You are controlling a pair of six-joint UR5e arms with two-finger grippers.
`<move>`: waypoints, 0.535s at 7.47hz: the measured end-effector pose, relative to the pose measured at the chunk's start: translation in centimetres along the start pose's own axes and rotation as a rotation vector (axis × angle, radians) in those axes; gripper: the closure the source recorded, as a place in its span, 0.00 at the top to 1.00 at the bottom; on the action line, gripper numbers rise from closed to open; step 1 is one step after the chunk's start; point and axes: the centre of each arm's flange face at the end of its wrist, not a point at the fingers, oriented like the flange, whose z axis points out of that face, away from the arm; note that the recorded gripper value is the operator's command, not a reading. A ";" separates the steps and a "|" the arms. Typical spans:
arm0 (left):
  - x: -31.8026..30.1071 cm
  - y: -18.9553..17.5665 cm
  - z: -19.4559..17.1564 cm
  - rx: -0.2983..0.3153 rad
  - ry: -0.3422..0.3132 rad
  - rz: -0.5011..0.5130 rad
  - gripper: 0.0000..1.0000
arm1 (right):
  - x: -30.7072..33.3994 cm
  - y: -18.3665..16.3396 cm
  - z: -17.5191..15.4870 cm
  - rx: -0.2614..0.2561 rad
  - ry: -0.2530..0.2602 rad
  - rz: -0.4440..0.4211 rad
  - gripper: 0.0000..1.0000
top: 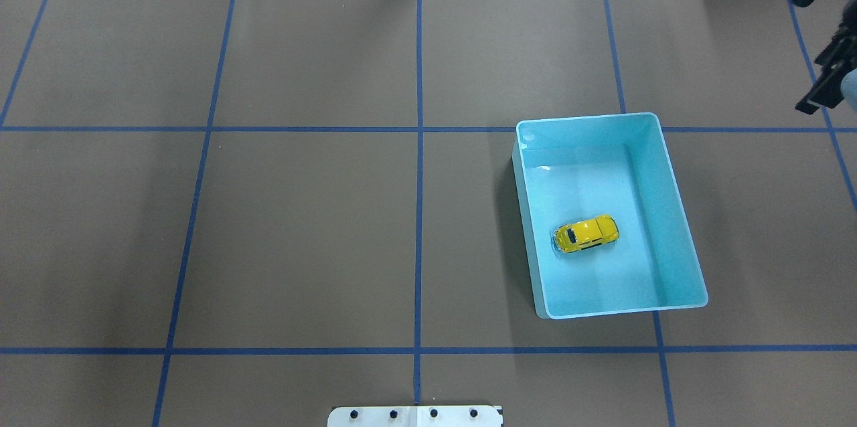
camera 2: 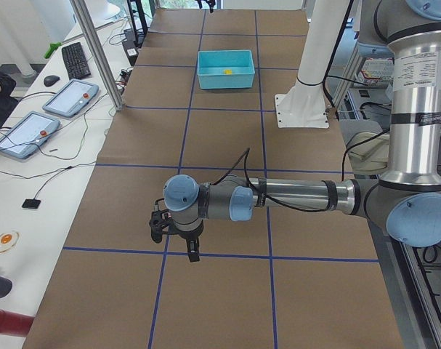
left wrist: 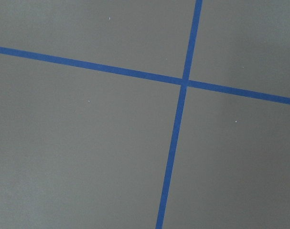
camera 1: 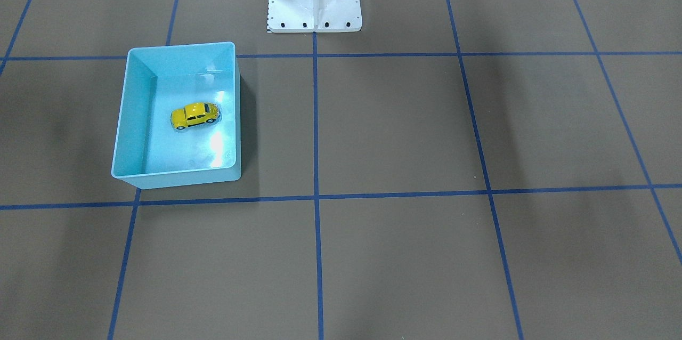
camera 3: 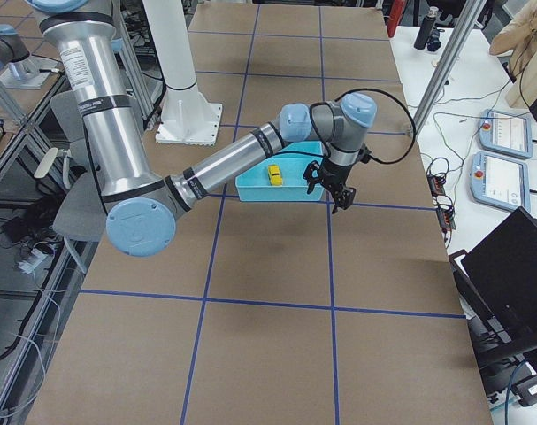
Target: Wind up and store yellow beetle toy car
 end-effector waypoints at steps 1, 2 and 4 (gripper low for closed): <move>0.0 0.0 0.0 0.000 0.000 0.000 1.00 | 3.3 3.6 0.5 -0.008 -0.010 0.158 1.00; 0.0 0.0 0.0 -0.001 0.000 -0.001 1.00 | 5.6 7.2 1.0 -0.013 -0.019 0.287 1.00; 0.0 0.0 0.0 -0.001 0.000 -0.001 1.00 | 9.9 13.9 2.6 -0.011 -0.033 0.447 1.00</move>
